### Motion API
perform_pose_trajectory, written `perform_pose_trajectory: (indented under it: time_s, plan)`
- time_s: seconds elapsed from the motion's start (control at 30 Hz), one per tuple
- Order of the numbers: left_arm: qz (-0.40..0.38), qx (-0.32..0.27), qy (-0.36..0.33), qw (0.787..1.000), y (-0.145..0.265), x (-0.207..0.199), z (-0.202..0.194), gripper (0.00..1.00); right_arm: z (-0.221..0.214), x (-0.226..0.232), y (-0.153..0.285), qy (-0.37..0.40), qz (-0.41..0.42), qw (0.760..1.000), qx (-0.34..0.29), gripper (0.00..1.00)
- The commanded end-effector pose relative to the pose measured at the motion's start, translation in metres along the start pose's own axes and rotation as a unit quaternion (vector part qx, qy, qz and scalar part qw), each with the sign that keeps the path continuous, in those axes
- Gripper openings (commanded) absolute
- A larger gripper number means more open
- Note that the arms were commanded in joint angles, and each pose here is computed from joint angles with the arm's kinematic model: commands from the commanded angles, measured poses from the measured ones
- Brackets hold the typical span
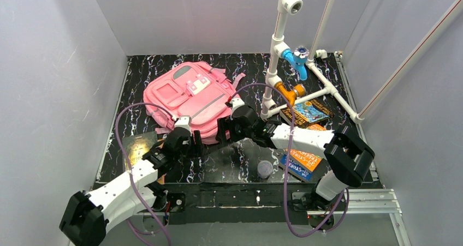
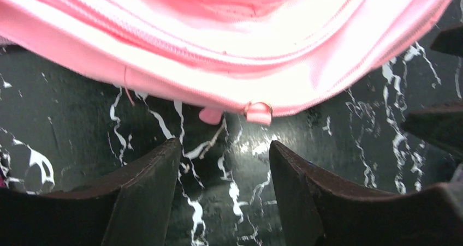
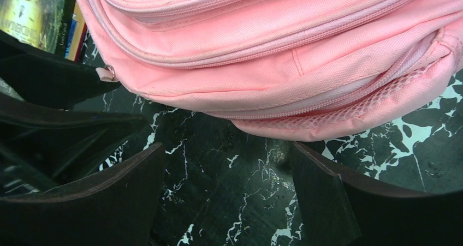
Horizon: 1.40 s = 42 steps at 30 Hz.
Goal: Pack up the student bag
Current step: Unzip the student bag at the center of the board.
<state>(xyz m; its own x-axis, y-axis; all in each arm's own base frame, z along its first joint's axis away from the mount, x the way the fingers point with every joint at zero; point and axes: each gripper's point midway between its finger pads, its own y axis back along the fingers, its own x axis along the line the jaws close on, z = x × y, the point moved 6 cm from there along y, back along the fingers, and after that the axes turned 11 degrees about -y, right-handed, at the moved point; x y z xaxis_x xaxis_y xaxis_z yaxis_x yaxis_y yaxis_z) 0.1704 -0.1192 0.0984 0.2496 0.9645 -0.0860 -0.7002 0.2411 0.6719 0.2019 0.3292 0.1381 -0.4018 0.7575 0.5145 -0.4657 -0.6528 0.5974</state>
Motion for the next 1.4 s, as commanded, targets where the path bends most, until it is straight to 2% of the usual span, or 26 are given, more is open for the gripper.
perform_pose_trajectory:
  time_s: [0.0,0.17,0.23,0.3,0.37,0.47,0.57,0.63,0.73,0.9,1.07,1.1,1.13,1.27,1.37]
  plan:
    - [0.04,-0.069,-0.025,0.996,-0.016,0.005,0.02,0.58,0.007,0.001,-0.002,-0.047,0.011,0.999,-0.024,0.88]
    - [0.045,-0.038,-0.054,0.997,-0.03,0.001,0.025,0.57,0.004,-0.004,-0.003,-0.058,-0.001,0.998,-0.018,0.88]
    - [0.044,-0.027,-0.054,0.997,-0.035,-0.001,0.022,0.53,0.005,-0.005,-0.002,-0.067,-0.004,0.997,-0.023,0.88]
    - [0.048,-0.015,-0.052,0.997,-0.039,-0.001,0.018,0.42,0.005,-0.005,-0.002,-0.073,-0.007,0.997,-0.026,0.87]
    - [0.053,-0.015,-0.053,0.997,-0.039,0.0,0.018,0.28,0.006,-0.005,-0.003,-0.071,-0.009,0.997,-0.026,0.86]
    - [0.051,-0.024,-0.055,0.997,-0.035,0.0,0.023,0.1,0.006,-0.004,-0.005,-0.041,-0.008,0.999,-0.013,0.85]
    - [0.039,-0.031,-0.052,0.997,-0.027,-0.003,0.031,0.02,0.008,-0.001,-0.004,0.001,-0.001,1.0,-0.006,0.86]
    - [0.032,-0.022,-0.049,0.998,-0.022,-0.004,0.03,0.0,0.009,-0.006,-0.002,0.012,-0.014,1.0,-0.016,0.89]
    - [0.012,-0.011,-0.038,0.999,-0.014,-0.008,0.028,0.0,0.009,-0.017,-0.002,-0.039,-0.048,0.997,-0.041,0.95]
    - [-0.025,0.004,-0.004,1.0,-0.006,-0.015,0.017,0.0,0.012,-0.011,-0.013,-0.143,-0.03,0.986,-0.081,0.94]
    - [-0.02,0.005,0.021,1.0,-0.003,-0.012,0.008,0.0,0.019,-0.018,-0.03,-0.164,-0.054,0.978,-0.115,0.92]
    - [-0.016,0.004,0.023,1.0,-0.002,-0.011,0.008,0.0,0.019,-0.02,-0.033,-0.165,-0.06,0.977,-0.12,0.88]
    - [-0.01,0.004,0.026,1.0,-0.002,-0.01,0.009,0.0,0.02,-0.023,-0.035,-0.165,-0.065,0.976,-0.126,0.81]
    - [0.093,0.026,0.064,0.993,0.004,0.009,0.011,0.0,0.018,-0.038,-0.041,-0.151,-0.105,0.971,-0.15,0.32]
    - [0.141,0.037,0.056,0.988,0.008,0.018,0.02,0.0,0.017,-0.048,-0.039,-0.121,-0.132,0.971,-0.16,0.05]
